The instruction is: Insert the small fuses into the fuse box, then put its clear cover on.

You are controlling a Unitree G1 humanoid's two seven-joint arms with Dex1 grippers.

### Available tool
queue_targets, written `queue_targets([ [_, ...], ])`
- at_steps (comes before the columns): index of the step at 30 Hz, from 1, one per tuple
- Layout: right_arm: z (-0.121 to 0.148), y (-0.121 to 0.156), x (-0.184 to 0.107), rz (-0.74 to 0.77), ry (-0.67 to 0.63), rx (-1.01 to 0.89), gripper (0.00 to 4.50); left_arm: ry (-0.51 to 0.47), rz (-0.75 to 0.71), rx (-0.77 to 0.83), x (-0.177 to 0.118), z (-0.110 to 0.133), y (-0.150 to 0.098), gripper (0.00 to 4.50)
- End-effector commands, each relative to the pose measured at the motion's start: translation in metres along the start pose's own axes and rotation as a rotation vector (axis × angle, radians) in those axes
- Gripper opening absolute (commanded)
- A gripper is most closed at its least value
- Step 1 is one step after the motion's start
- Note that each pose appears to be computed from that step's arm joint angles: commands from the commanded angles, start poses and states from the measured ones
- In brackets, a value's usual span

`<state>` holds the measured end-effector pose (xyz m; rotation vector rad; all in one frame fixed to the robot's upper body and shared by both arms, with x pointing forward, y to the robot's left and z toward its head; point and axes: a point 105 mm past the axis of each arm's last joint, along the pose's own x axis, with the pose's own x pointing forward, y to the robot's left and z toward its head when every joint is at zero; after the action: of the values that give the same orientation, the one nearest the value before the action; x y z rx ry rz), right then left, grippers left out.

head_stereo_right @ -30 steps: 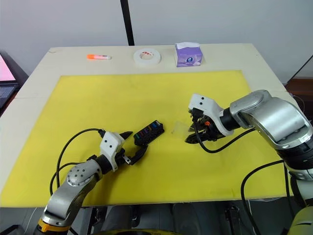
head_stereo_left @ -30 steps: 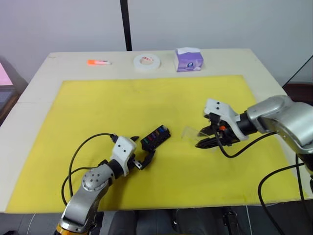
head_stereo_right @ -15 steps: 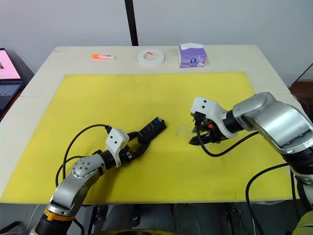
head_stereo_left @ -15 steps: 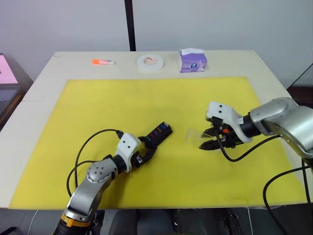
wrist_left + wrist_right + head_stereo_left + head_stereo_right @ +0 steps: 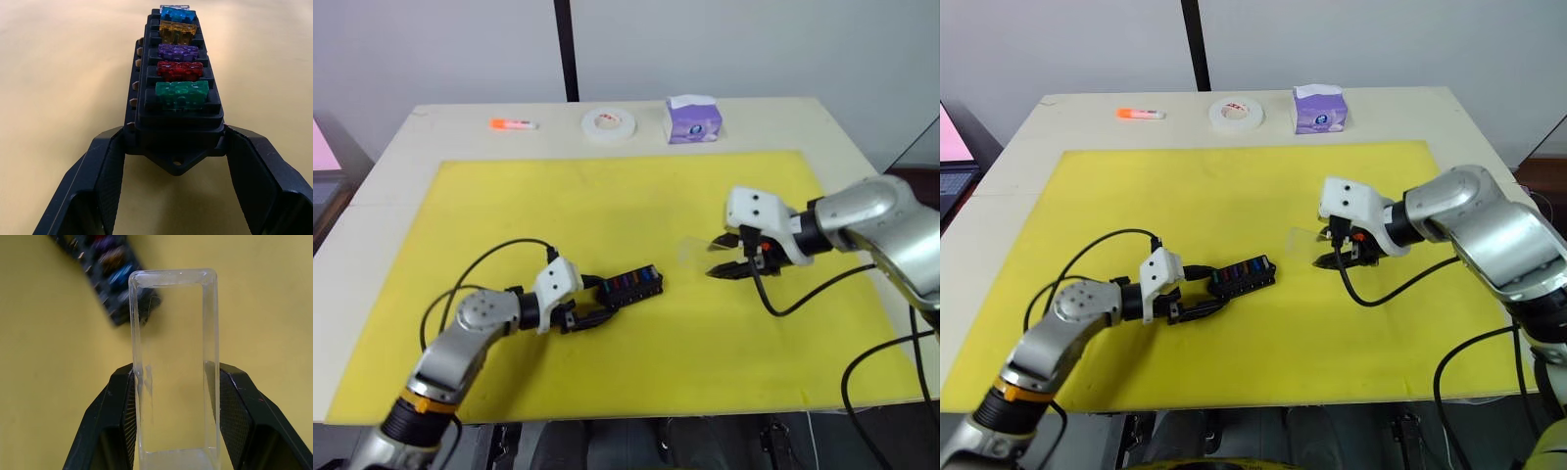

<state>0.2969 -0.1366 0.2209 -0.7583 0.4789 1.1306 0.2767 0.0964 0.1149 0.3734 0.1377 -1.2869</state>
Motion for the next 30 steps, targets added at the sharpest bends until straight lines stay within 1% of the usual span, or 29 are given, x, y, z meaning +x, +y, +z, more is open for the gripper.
queue_targets([
  [1, 0.029, -0.004, -0.007, -0.014, -0.056, -0.023, 1.89, -0.032, -0.155, 0.042, 0.008, 0.013, -0.001, 2.74],
  [4, 0.039, 0.008, 0.006, 0.05, -0.037, -0.075, 1.89, -0.016, -0.248, 0.058, 0.019, 0.012, 0.003, 2.74],
  [6, 0.046, 0.02, 0.016, 0.118, -0.024, -0.075, 1.89, 0.013, -0.276, 0.069, 0.027, 0.005, 0.008, 2.74],
  [9, 0.049, 0.028, 0.03, 0.144, 0.019, -0.084, 1.89, 0.044, -0.31, 0.11, 0.033, -0.006, 0.01, 2.74],
  [14, 0.047, 0.041, 0.049, 0.155, 0.099, -0.116, 1.89, 0.037, -0.288, 0.073, 0.037, -0.016, 0.013, 2.74],
  [20, 0.037, 0.049, 0.062, 0.152, 0.137, -0.117, 1.89, 0.044, -0.289, 0.052, 0.034, -0.026, 0.008, 2.74],
  [30, 0.026, 0.053, 0.075, 0.146, 0.164, -0.114, 1.89, 0.048, -0.277, 0.039, 0.033, -0.027, 0.008, 2.74],
])
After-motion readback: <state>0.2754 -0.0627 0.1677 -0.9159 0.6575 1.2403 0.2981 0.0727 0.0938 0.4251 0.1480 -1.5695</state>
